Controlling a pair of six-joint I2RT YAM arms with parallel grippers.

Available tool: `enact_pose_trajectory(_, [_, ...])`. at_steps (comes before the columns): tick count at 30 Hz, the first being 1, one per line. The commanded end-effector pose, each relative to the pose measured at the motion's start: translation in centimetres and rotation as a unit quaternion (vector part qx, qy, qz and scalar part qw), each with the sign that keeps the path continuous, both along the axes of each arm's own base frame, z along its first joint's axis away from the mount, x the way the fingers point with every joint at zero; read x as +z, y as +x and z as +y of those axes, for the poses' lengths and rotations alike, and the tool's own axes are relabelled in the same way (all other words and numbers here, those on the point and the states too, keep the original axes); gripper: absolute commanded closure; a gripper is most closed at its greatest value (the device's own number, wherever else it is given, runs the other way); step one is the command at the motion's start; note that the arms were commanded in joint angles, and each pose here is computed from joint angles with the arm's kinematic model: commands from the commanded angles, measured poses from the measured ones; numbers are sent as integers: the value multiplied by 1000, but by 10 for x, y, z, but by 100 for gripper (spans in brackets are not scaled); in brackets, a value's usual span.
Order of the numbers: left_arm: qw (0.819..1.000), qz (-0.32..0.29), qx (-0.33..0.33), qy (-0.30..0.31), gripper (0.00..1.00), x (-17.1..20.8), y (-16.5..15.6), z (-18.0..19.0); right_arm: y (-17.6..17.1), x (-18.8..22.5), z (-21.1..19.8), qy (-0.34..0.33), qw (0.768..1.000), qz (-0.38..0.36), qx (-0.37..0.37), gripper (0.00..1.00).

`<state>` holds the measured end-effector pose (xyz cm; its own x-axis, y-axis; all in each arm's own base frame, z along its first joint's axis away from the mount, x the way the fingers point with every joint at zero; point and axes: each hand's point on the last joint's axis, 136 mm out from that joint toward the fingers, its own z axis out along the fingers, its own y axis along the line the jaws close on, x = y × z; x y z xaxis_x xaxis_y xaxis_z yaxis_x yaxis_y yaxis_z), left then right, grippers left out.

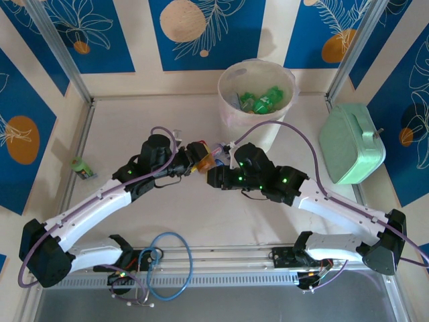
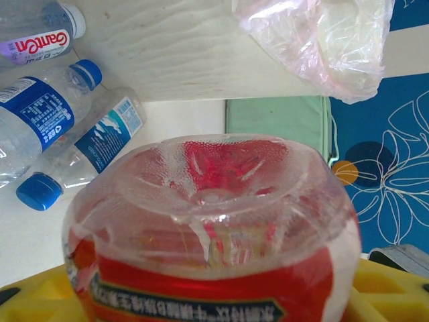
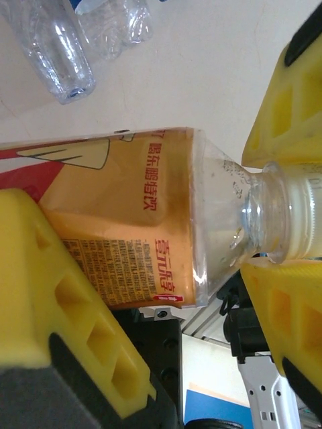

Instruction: Put the plastic bottles in the bin

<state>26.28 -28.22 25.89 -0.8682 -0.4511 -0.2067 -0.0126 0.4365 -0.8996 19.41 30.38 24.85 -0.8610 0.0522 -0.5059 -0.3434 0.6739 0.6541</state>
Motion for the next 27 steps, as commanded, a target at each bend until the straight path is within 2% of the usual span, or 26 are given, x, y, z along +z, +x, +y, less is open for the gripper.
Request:
enact_pose_trajectory(1, [999, -35, -5, -12, 39, 27, -2, -2, -3, 4, -1, 5, 1000, -6, 4, 71])
enact_pose_trajectory(6, [999, -37, 3, 0, 32, 28, -1, 2, -7, 10, -1, 9, 1000, -15, 8, 76])
enact_pose_trajectory(8, [999, -41, 11, 6, 18, 30, 0, 6, -8, 13, -1, 9, 1000, -19, 10, 77])
enact_pose_trajectory(9, [999, -43, 18, 12, 2, 29, 1, 10, -8, 14, -2, 7, 1000, -20, 9, 77])
enact_pose_trajectory(10, [998, -48, 24, 23, 0, 29, 2, 14, -8, 15, -2, 7, 1000, -22, 10, 78])
enact_pose_trajectory(15, [988, -82, 65, 117, 0, 39, 9, 53, -6, 35, -13, 2, 999, -47, -2, 78])
enact_pose_trajectory(20, [957, -151, 102, 226, 0, 62, 10, 96, 12, 89, -37, 8, 994, -105, -23, 77])
enact_pose_trajectory(23, [943, -169, 112, 263, 0, 63, 7, 112, 30, 123, -54, 20, 989, -139, -43, 77])
enact_pose_trajectory(27, [939, -163, 100, 287, 0, 49, 2, 116, 63, 154, -78, 25, 982, -166, -80, 77])
